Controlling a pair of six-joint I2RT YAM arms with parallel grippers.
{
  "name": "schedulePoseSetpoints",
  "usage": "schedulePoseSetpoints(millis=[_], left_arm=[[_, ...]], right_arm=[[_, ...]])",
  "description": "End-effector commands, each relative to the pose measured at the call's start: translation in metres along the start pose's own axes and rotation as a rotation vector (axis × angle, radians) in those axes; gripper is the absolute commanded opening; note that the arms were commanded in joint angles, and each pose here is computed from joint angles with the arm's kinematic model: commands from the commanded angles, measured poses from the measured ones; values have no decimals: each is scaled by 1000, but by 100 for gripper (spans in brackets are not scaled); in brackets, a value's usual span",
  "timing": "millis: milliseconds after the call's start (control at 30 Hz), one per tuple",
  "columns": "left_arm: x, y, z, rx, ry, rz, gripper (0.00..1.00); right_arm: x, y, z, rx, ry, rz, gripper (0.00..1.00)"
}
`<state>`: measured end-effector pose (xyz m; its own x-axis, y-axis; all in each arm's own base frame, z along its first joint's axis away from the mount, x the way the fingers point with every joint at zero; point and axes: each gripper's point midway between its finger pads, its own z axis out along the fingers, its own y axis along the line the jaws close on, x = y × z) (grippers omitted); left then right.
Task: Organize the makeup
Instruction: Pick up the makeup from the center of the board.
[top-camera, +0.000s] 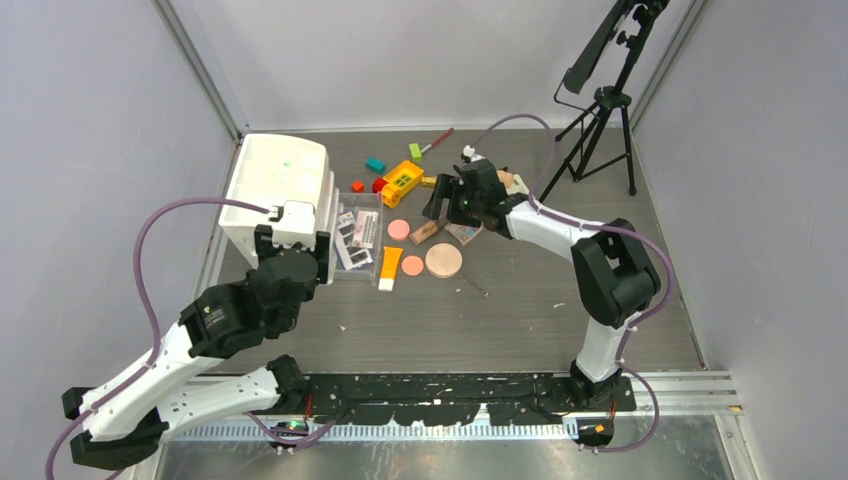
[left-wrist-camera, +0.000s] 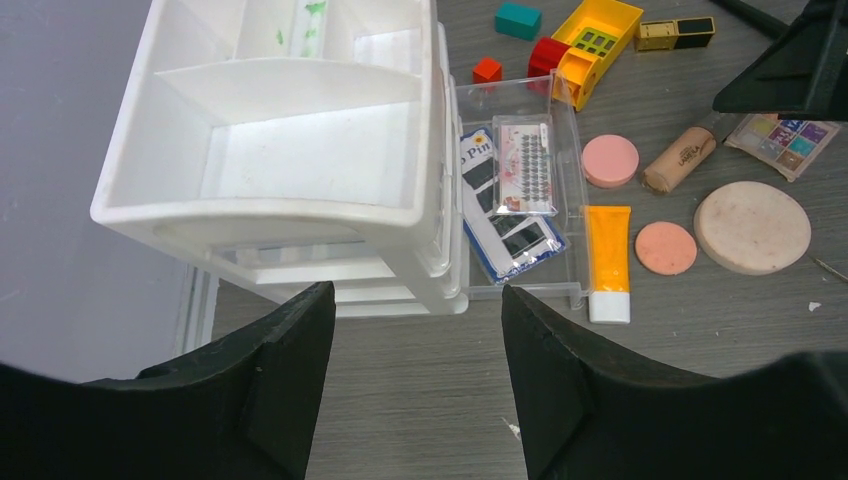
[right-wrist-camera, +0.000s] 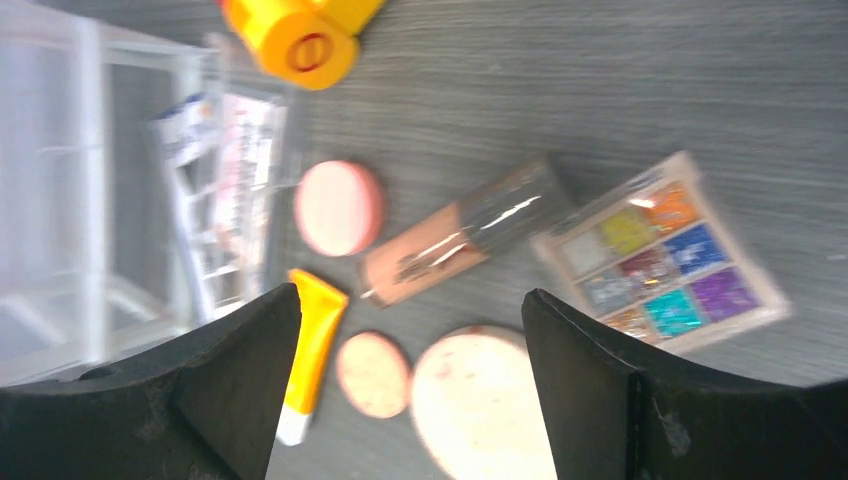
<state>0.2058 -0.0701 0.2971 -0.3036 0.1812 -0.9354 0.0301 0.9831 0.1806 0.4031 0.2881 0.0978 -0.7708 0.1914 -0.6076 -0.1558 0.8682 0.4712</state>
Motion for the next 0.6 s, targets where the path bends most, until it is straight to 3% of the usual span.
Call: schedulePoseSetpoints(millis=[0, 133, 367, 567], left_arm=[[-9, 3, 0, -15, -22, -47, 63], [-8, 3, -1, -7, -25, -58, 63], [-8, 3, -2, -5, -27, -62, 64], [-9, 2, -2, 4, -24, -61, 64]], right_arm=[[-25, 69, -34, -328, -106, 150, 85], [-27, 68, -39, -325, -139, 169, 85], [-32, 12, -44, 20, -149, 79, 84], [-32, 4, -42, 79, -125, 62, 84]])
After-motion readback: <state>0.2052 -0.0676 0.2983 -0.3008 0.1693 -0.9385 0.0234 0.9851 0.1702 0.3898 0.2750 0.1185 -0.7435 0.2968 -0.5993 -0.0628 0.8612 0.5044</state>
